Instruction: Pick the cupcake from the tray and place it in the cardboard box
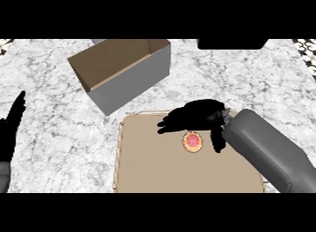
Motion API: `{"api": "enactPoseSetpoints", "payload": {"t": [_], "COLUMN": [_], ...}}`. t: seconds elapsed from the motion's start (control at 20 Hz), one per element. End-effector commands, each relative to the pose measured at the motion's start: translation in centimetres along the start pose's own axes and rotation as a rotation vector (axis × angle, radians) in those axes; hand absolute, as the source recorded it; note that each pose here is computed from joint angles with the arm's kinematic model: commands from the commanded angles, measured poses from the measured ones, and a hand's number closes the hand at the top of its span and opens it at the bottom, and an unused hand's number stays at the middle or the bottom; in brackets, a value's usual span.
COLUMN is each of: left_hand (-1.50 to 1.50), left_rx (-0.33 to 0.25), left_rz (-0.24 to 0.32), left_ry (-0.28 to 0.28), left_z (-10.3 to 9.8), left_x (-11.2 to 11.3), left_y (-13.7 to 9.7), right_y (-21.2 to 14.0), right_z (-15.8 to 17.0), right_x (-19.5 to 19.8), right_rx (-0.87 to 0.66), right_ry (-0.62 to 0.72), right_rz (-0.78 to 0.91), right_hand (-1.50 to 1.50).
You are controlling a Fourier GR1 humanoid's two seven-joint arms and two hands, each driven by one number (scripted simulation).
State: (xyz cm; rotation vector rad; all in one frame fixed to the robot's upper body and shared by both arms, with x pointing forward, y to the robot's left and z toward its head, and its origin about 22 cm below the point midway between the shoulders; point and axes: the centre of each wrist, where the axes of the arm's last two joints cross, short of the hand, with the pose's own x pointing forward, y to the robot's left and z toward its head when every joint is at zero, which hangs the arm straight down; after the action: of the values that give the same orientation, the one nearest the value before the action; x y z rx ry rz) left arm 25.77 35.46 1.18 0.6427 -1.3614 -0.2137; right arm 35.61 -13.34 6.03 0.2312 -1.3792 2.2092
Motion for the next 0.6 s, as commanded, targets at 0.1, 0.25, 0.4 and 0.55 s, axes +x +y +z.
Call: {"api": "enactPoseSetpoints", "payload": {"t": [0.1, 0.25, 0.4, 0.55], "left_hand": [0.0, 0.0, 0.0, 0.0], "left_rx": [0.004, 0.015, 0.007, 0.013], "left_rz": [-0.004, -0.005, -0.001, -0.001], "left_ry": [-0.013, -0.019, -0.009, -0.007], "left_z": [0.0, -0.8, -0.9, -0.4], "left_x": [0.3, -0.5, 0.8, 0.9], "left_y": [-0.3, 3.0, 1.1, 0.5], "right_y": [-0.5, 2.3, 3.3, 2.5], "right_z": [-0.1, -0.7, -1.8, -2.5], "right_x": [2.1, 0.9, 0.2, 0.9], "right_rx": [0.124, 0.122, 0.152, 0.087], "right_ry": [0.01, 0.06, 0.101, 0.109], "right_rz": [0.016, -0.009, -0.006, -0.014], "right_hand": [-1.5, -1.5, -1.5, 1.5]}}
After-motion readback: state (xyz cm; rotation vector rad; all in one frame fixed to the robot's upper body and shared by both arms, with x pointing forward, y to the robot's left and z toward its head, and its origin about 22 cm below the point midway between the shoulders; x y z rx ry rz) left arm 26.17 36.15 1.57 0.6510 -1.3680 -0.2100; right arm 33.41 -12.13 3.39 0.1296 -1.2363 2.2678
